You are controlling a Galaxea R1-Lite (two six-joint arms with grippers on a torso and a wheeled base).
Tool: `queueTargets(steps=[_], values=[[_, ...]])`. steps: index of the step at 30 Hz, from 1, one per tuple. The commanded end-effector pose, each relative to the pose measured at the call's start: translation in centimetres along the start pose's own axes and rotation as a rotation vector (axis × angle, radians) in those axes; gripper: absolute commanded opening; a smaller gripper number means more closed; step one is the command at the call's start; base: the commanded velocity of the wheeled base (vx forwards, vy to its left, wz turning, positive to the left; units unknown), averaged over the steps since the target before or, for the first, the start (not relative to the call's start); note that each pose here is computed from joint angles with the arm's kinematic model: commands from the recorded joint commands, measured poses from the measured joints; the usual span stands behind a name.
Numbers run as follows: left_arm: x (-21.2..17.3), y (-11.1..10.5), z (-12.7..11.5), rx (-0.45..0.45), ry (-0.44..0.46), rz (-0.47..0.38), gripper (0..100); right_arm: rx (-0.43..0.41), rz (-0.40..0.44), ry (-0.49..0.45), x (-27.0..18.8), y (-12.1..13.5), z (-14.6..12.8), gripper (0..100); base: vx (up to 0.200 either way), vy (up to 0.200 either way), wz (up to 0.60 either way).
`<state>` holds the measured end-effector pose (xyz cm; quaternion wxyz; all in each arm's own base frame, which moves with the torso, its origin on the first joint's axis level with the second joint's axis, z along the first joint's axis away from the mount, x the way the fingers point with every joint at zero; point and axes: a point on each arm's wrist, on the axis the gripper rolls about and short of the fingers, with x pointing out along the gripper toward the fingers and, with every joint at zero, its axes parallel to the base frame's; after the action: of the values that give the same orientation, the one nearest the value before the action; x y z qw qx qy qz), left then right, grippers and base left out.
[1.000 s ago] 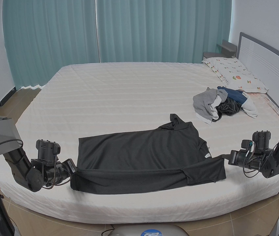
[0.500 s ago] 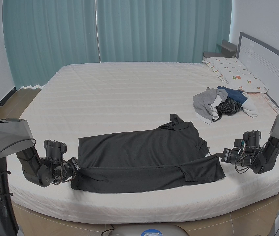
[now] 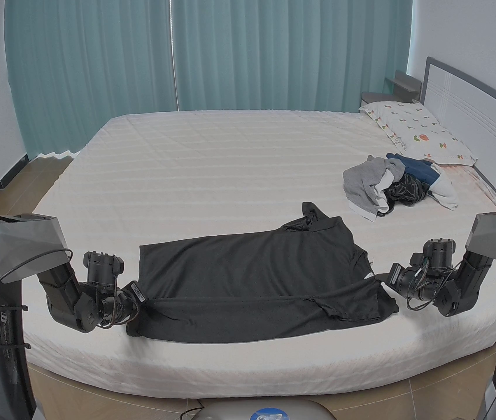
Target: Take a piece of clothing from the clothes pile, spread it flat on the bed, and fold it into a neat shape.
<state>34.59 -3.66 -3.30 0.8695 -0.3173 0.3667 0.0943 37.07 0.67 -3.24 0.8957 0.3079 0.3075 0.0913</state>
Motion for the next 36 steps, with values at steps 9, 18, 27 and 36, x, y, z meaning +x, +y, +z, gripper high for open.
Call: queueTargets(steps=[9,18,27,36], values=[[-0.2,0.5,-0.4,-0.032,0.031,-0.063,0,0.028,-0.008,0.027,0.5,-0.7,-0.8,0,0.000,0.000,0.00],[-0.2,0.3,0.2,-0.115,-0.005,-0.092,100,0.067,0.037,-0.042,0.5,-0.3,0.0,100,0.000,0.000,0.00],[-0.8,0.7,0.6,-0.201,-0.052,-0.144,100,0.194,0.079,-0.090,-0.8,0.9,0.2,100,0.000,0.000,0.00],[-4.0,1.4,1.2,-0.220,-0.091,-0.175,100,0.178,0.062,-0.120,-2.9,3.5,0.1,100,0.000,0.000,0.00]])
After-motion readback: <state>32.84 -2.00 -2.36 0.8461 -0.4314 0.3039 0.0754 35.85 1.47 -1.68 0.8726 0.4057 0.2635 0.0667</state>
